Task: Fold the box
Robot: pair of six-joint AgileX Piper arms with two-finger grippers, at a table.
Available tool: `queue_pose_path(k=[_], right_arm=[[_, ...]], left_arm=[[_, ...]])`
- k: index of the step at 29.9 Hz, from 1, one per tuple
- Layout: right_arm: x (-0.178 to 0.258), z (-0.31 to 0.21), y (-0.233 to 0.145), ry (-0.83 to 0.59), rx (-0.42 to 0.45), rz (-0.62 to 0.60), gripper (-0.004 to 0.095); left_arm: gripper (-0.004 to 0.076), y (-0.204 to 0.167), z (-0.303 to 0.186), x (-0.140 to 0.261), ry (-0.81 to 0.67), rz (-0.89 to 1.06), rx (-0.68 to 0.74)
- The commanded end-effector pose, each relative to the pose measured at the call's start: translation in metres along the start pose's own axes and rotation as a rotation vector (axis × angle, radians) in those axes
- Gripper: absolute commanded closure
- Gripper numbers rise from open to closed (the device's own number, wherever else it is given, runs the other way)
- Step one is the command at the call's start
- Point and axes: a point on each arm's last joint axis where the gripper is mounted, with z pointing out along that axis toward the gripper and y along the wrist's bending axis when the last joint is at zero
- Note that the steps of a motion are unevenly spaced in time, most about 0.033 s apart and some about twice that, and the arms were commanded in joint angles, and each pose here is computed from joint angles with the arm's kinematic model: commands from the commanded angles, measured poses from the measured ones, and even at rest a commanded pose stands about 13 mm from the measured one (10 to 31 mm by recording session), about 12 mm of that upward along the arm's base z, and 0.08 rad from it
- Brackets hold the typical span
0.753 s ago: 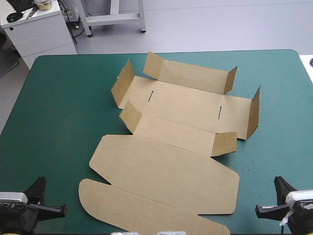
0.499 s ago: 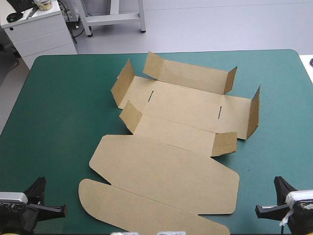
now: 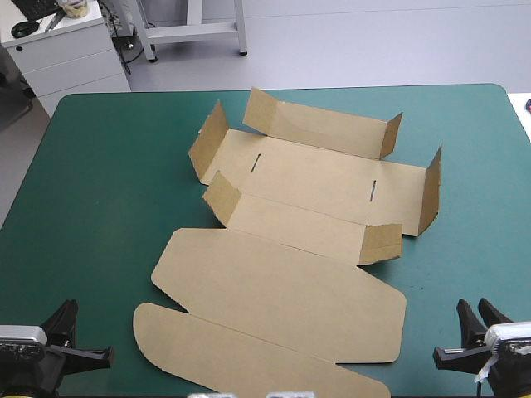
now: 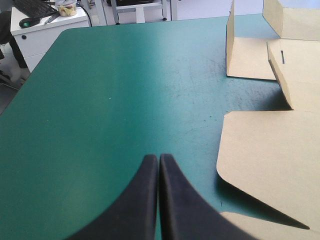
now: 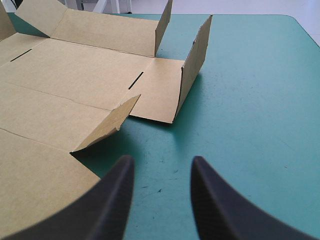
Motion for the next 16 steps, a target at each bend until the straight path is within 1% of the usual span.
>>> queue_pose_path(k=[1,3,5,11,13,16], right_arm=[[-0.014,-0.007,0.0,-0.104,0.004,-0.005,0.0252],[-0.014,-0.007,0.0,-0.104,0.004,-0.006,0.016],[-0.014,-0.007,0.0,-0.104,0.004,-0.006,0.0129],[-0.015,-0.004,-0.001,-0.085,0.004,-0.001,0.013],[-0.016,0.0,-0.001,-0.057,0.002,0.027,0.013],[-0.019,0.009,0.0,-0.013,-0.011,0.117,0.0128]], left_arm=[[0.0734,0.0,-0.001,-0.014,-0.077,-0.002,0.007],[0.0734,0.0,-0.001,-0.014,-0.077,-0.002,0.007],[0.0734,0.0,-0.001,-0.014,-0.077,-0.002,0.007],[0.0734,0.0,-0.001,-0.014,-0.077,-0.002,0.007],[0.0734,0.0,-0.001,-0.014,-0.077,-0.002,0.007],[0.0734,0.0,-0.001,-0.014,-0.077,-0.002,0.007]])
